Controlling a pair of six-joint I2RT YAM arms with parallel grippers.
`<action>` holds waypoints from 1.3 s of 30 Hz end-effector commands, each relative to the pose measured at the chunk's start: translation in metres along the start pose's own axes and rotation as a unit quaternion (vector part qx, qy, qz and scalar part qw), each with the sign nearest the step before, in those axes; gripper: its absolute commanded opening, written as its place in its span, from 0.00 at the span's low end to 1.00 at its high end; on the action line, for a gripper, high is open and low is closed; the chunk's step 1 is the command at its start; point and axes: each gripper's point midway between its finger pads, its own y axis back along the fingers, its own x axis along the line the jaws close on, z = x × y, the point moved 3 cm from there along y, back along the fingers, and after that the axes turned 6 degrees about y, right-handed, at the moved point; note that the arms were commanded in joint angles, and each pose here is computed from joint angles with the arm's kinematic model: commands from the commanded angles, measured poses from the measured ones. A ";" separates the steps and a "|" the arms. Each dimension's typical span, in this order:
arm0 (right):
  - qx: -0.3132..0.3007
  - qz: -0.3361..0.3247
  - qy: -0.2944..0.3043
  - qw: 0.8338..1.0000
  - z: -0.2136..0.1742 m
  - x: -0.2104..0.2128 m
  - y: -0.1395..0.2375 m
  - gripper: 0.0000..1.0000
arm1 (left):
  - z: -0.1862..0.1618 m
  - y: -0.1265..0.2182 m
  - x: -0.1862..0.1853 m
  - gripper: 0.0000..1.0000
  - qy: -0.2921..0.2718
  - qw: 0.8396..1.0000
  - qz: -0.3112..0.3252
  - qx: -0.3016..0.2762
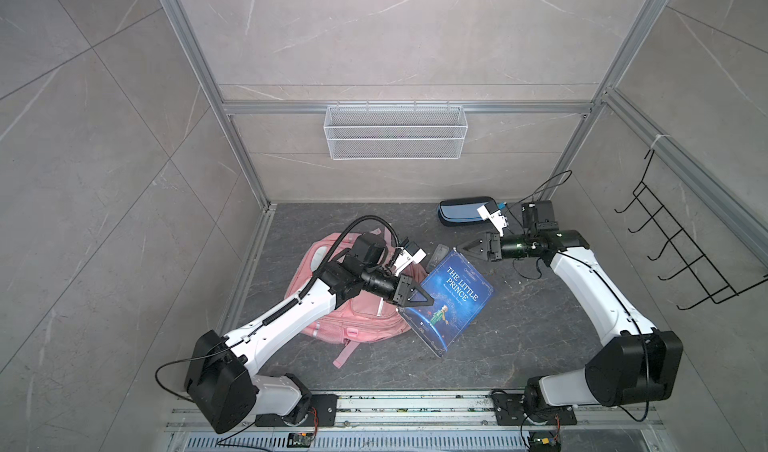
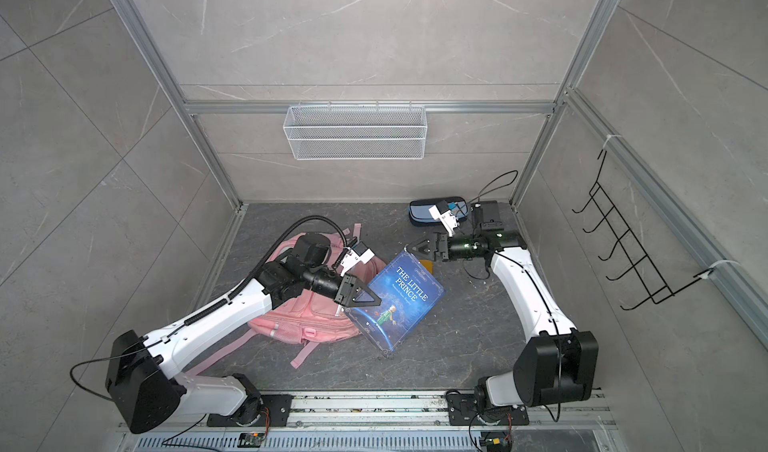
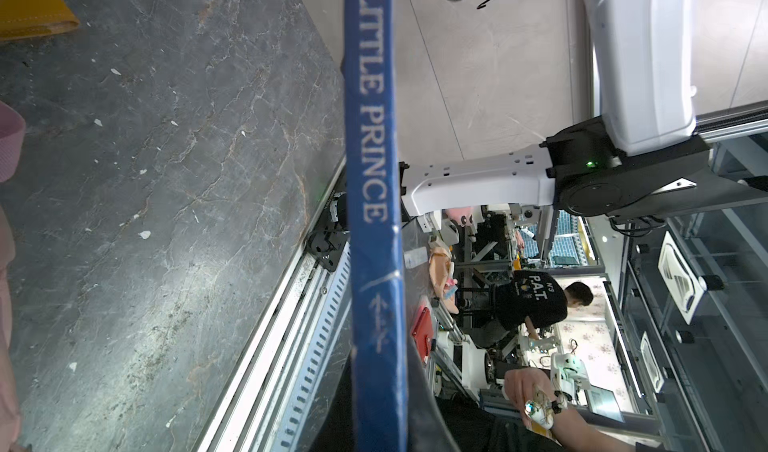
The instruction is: Pack the student bag
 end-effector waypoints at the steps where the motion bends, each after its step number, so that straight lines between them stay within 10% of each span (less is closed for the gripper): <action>1: 0.013 0.083 0.016 0.996 -0.015 0.040 -0.008 0.94 | -0.007 0.022 -0.043 0.00 -0.059 0.997 -0.043 -0.001; 6: 0.037 0.117 0.012 0.992 -0.028 0.063 -0.019 0.80 | -0.014 0.031 -0.056 0.00 -0.064 0.997 -0.042 0.004; 14: 0.036 0.093 0.046 0.994 -0.027 0.080 -0.008 0.00 | -0.011 0.044 -0.029 0.07 -0.055 0.996 0.058 -0.042; 20: 0.032 -0.072 0.038 0.996 -0.016 0.037 0.006 0.00 | 0.025 0.079 0.038 0.90 0.005 0.945 0.277 -0.176; 28: -0.076 -0.326 -0.033 0.942 0.009 -0.001 0.056 0.00 | 0.071 0.078 0.120 0.85 0.087 0.863 0.465 -0.176; 39: -0.154 -0.418 -0.104 0.889 -0.012 0.004 0.095 0.00 | 0.087 0.018 0.203 0.71 0.061 0.767 0.638 -0.044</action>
